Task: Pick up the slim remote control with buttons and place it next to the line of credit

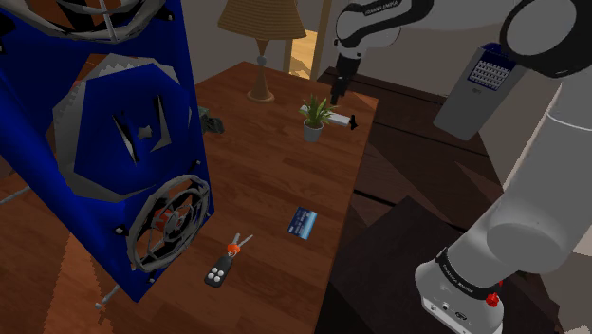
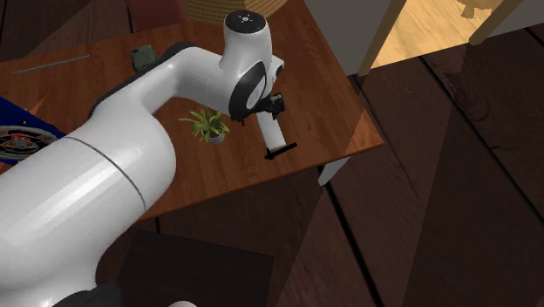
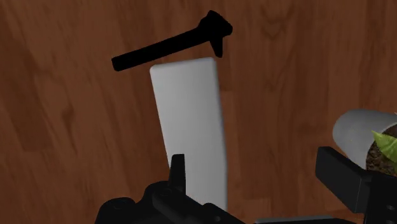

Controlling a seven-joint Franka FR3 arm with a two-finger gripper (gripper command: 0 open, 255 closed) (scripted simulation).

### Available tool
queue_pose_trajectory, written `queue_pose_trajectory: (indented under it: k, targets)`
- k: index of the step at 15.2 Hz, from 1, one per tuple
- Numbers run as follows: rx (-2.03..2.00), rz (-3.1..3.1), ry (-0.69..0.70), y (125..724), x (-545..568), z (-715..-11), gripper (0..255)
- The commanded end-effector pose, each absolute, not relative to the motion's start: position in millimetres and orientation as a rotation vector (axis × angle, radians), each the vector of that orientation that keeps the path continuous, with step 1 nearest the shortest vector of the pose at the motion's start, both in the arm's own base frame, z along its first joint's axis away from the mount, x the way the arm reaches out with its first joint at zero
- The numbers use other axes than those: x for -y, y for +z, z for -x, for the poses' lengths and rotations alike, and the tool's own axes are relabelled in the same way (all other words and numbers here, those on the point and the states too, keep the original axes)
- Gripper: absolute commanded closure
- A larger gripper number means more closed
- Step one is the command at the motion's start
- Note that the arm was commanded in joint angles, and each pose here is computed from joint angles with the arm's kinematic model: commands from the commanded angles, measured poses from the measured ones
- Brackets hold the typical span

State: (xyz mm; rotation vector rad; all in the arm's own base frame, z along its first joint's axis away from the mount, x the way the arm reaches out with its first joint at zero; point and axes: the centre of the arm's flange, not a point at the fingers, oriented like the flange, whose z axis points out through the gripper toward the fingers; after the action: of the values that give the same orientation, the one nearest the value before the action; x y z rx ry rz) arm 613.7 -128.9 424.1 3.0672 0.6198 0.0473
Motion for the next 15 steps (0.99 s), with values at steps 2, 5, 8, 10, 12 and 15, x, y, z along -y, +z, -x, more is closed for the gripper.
queue_pose_trajectory:
  k: [2,5,8,10,12,15]
  targets:
    - [-0.702,-3.051,0.02,395.2,135.3,-644.2,0]
    - [-0.781,-3.033,-0.007,368.8,139.9,-675.8,0]
    - [-0.784,-3.032,-0.009,356.9,140.2,-677.3,0]
    - [-0.784,-3.032,-0.009,346.3,140.3,-677.3,0]
    - [-0.784,-3.032,-0.009,335.8,140.4,-677.3,0]
    - [-0.784,-3.032,-0.009,327.5,140.5,-677.2,0]
